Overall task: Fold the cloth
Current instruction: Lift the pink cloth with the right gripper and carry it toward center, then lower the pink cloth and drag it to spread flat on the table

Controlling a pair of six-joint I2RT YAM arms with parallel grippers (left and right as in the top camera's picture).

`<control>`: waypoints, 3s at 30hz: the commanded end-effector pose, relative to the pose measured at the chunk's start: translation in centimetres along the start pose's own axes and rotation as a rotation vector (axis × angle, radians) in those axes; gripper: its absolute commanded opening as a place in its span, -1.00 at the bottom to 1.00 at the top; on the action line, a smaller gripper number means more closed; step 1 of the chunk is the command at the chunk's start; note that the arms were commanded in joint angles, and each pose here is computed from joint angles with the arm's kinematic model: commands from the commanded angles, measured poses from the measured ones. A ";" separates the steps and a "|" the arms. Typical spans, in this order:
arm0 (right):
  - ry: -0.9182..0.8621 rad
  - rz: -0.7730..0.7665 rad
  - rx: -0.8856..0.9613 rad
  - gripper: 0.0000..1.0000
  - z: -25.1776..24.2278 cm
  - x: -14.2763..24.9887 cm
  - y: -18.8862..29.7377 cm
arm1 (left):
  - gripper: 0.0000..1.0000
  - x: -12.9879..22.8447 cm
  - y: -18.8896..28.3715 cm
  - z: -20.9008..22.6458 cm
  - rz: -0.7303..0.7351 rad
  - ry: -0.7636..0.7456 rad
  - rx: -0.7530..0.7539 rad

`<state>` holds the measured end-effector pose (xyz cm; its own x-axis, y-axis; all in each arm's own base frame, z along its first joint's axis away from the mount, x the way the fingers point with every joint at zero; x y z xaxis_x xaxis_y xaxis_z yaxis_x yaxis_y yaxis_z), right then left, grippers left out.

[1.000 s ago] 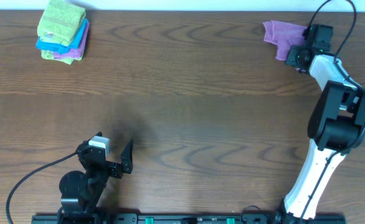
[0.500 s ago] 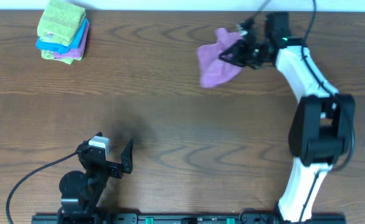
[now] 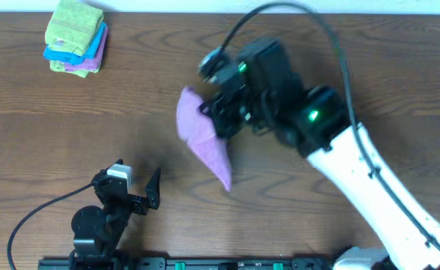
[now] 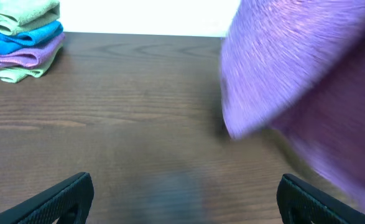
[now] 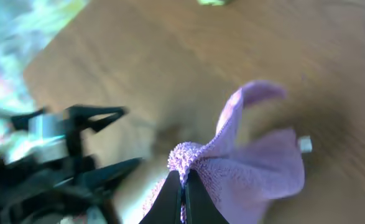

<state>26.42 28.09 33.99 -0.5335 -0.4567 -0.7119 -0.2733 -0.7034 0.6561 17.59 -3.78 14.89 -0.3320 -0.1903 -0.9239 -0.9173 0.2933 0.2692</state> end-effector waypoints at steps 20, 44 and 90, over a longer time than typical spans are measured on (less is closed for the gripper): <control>-0.440 0.342 0.610 0.98 -21.6 9.8 3.3 | 0.91 0.8 -0.2 0.5 0.018 0.008 -0.019; -0.006 0.654 0.467 -0.09 -17.3 21.7 -7.9 | 0.91 0.8 -0.2 0.5 0.018 0.008 -0.019; 0.064 0.167 0.976 0.66 -26.6 9.5 -7.8 | 0.91 0.8 -0.2 0.5 0.018 0.008 -0.019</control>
<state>41.55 18.45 13.53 -0.5140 -0.6841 -0.5175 -0.6172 -0.1241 0.7770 17.59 -3.78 14.90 -0.3316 -0.1903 -0.9240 -0.9174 0.2933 0.2688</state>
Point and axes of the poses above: each gripper's point midway between its finger pads, its own y axis back along the fingers, its own z axis along the line the jaws close on, x = y × z, the point moved 5 cm from there along y, back along the fingers, and after that the axes turned 8 degrees about y, right-handed, at the moved point
